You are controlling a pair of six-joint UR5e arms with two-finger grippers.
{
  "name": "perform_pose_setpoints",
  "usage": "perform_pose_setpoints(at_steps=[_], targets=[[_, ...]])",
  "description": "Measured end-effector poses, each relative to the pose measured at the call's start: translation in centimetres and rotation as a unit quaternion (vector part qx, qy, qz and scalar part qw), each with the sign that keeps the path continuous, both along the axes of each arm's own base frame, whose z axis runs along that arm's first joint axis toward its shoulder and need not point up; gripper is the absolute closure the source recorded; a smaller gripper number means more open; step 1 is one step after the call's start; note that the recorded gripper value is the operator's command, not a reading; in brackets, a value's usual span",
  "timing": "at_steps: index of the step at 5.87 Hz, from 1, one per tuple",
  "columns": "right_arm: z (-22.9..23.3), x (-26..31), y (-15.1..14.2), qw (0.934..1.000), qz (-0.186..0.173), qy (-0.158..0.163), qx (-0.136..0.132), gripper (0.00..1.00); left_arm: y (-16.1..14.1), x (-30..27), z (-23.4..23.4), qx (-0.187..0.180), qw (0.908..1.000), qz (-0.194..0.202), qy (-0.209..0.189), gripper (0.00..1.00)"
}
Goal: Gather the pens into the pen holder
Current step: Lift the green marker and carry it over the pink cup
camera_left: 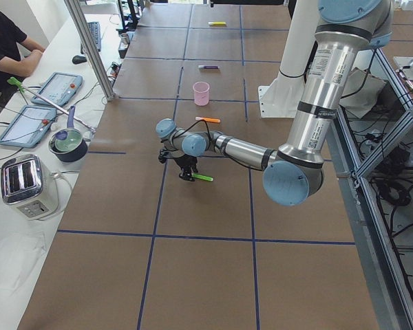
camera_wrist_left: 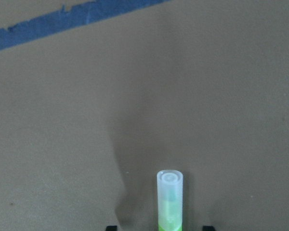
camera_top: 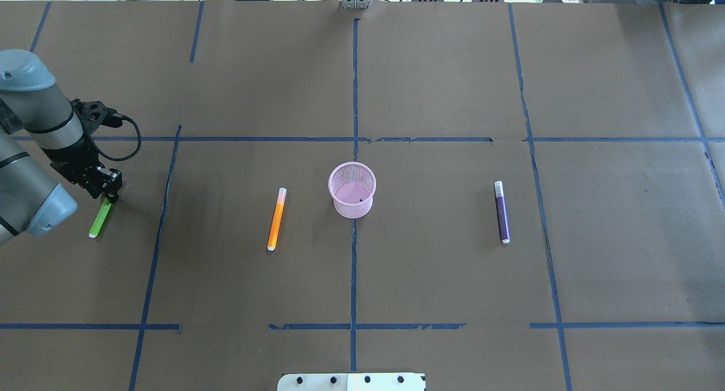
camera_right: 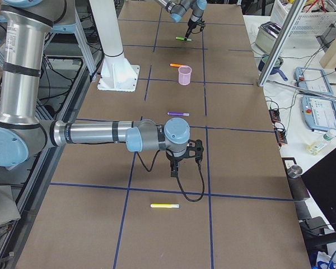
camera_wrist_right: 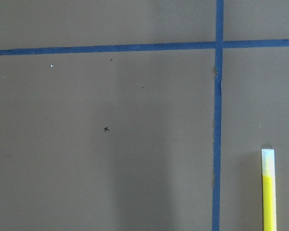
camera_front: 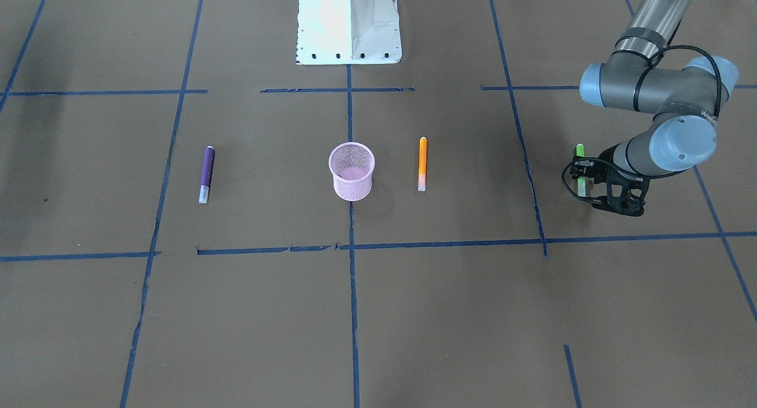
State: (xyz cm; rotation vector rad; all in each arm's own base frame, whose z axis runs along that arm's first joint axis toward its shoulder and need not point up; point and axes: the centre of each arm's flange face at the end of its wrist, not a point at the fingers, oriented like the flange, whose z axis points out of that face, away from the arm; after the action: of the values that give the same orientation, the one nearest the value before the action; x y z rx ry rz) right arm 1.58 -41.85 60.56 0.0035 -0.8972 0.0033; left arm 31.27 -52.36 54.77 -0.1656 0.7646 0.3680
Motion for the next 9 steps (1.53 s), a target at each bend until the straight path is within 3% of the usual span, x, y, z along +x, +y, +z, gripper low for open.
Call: perform_pose_setpoints(at_steps=[2,3,5,7,8,9], targets=[[0.1,0.0,0.1,1.0,0.0,-0.001,-0.001,0.0,-0.4,0.3,-1.8,0.013,0.9999,-0.001,0.01,1.0],[0.0,0.0,0.1,1.0,0.0,-0.002,-0.001,0.0,-1.0,0.8,-5.4,0.037,0.9989,-0.001,0.029,1.0],[-0.2,0.0,0.0,1.0,0.0,-0.003,0.003,0.0,-1.0,2.0,-17.7,0.118,0.9886,-0.004,0.094,1.0],[-1.1,0.0,-0.2,0.9999,0.0,-0.002,0.014,0.0,3.3,5.1,-31.8,0.199,0.9682,-0.051,0.143,1.0],[-1.5,0.0,-0.4,0.9997,-0.001,-0.003,0.024,0.0,6.1,7.5,-36.8,0.239,0.9491,-0.108,0.174,1.0],[-1.9,0.0,-0.5,0.9992,-0.001,-0.003,0.039,0.0,8.8,10.5,-39.4,0.275,0.9235,-0.179,0.199,1.0]])
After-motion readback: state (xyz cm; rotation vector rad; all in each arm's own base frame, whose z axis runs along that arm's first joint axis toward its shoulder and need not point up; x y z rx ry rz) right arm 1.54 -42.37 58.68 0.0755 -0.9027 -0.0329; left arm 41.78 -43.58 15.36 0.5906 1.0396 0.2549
